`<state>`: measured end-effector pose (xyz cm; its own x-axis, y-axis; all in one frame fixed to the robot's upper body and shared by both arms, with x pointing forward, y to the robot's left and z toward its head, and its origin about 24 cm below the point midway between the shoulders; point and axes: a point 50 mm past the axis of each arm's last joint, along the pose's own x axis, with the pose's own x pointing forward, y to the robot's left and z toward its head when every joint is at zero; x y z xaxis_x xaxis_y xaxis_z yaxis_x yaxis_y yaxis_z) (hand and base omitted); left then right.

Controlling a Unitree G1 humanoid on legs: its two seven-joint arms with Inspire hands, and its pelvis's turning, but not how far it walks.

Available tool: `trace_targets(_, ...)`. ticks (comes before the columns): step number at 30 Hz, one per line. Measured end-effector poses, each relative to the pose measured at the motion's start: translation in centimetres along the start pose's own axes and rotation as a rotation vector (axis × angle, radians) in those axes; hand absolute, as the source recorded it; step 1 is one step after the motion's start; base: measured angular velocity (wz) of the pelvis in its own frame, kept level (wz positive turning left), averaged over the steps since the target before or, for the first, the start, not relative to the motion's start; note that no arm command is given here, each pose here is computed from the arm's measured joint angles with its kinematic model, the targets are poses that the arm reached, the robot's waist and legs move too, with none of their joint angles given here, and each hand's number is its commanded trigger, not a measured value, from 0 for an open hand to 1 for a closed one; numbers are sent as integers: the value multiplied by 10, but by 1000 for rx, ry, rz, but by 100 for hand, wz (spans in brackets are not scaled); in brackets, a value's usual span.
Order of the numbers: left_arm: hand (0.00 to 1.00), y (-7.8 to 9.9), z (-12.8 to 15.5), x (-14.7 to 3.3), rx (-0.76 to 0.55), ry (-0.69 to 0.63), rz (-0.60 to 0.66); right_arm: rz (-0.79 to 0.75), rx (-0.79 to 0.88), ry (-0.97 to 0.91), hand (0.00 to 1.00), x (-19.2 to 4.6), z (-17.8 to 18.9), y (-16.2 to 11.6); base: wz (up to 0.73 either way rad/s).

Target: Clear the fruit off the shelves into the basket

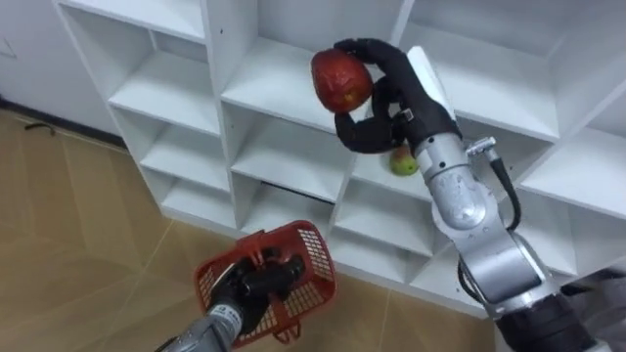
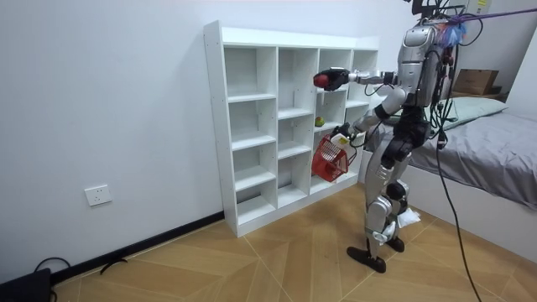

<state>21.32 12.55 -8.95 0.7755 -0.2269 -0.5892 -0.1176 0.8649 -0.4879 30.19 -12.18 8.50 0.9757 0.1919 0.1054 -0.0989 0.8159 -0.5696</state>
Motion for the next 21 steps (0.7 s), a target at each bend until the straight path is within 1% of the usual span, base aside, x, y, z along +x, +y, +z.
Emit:
trace_targets(6, 100, -11, 17, 3, 9, -59, -26, 49, 33, 45, 100, -10, -10, 11, -8)
trace_targets(10, 100, -16, 22, 3, 11, -78, -45, 81, 100, 125, 100, -27, -27, 23, 0)
trace_targets(12, 100, -17, 23, 4, 11, -80, -43, 94, 111, 166, 100, -35, -36, 28, 0)
trace_targets(14, 100, -22, 26, 3, 12, -96, -47, 108, 113, 213, 100, -44, -47, 32, 0)
trace_targets(17, 100, -29, 30, 3, 13, -115, -66, 114, 117, 232, 100, -48, -51, 34, 0)
trace_targets(21, 100, -32, 28, 4, 9, -112, -66, 129, 129, 281, 100, -53, -61, 38, 0)
